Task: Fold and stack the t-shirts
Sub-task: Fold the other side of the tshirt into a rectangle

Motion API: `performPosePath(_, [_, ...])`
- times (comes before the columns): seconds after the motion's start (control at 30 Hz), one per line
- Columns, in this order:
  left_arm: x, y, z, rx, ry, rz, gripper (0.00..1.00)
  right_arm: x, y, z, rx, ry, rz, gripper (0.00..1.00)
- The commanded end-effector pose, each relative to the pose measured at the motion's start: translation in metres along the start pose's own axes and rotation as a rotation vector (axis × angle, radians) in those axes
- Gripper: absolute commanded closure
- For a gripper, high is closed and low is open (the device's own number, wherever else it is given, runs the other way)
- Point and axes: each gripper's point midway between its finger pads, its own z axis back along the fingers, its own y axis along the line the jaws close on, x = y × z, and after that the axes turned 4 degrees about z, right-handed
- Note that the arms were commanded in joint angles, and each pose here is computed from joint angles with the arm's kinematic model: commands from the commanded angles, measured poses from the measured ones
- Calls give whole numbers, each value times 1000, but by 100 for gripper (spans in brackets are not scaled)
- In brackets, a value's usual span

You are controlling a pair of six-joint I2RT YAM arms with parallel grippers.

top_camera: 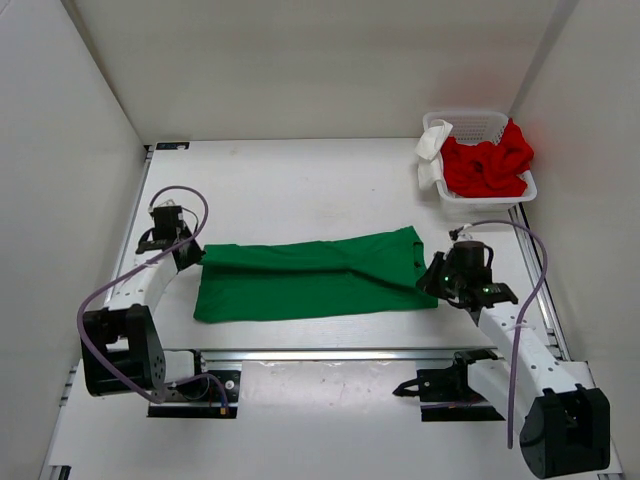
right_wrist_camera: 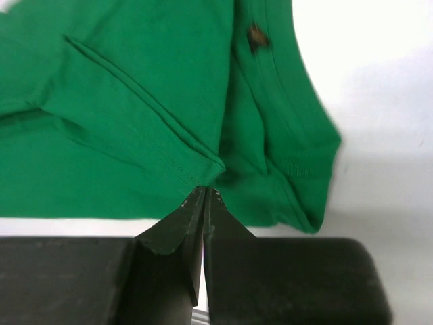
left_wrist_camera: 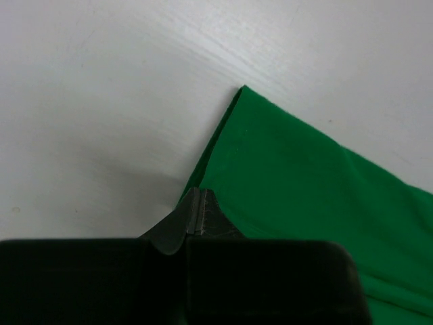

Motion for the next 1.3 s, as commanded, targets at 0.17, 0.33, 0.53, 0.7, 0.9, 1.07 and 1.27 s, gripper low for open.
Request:
performPosePath(0.17, [-23, 13, 18, -54, 17, 60, 87, -27, -6, -3, 30, -53, -93, 96])
performPosePath(0.33, [-25, 16, 19, -77, 35, 124, 62, -12, -7, 6, -8, -114, -79, 82])
performPosePath(0.53, [7, -8, 41, -172, -124, 167, 67, 25, 27, 10, 72, -166, 62, 94])
performPosePath(0.7, [-22, -74, 45, -349, -67, 84, 70, 41, 93, -20, 218, -143, 216, 100])
performPosePath(0.9, [-52, -99, 34, -430, 16, 48, 73, 50, 121, -69, 287, -65, 315, 77])
performPosePath(1.07, [-70, -112, 40, -463, 25, -17, 72, 50, 122, -93, 285, -8, 364, 69])
performPosePath(1.27, [-78, -117, 45, -501, 17, -27, 72, 34, 117, -108, 256, 57, 359, 68])
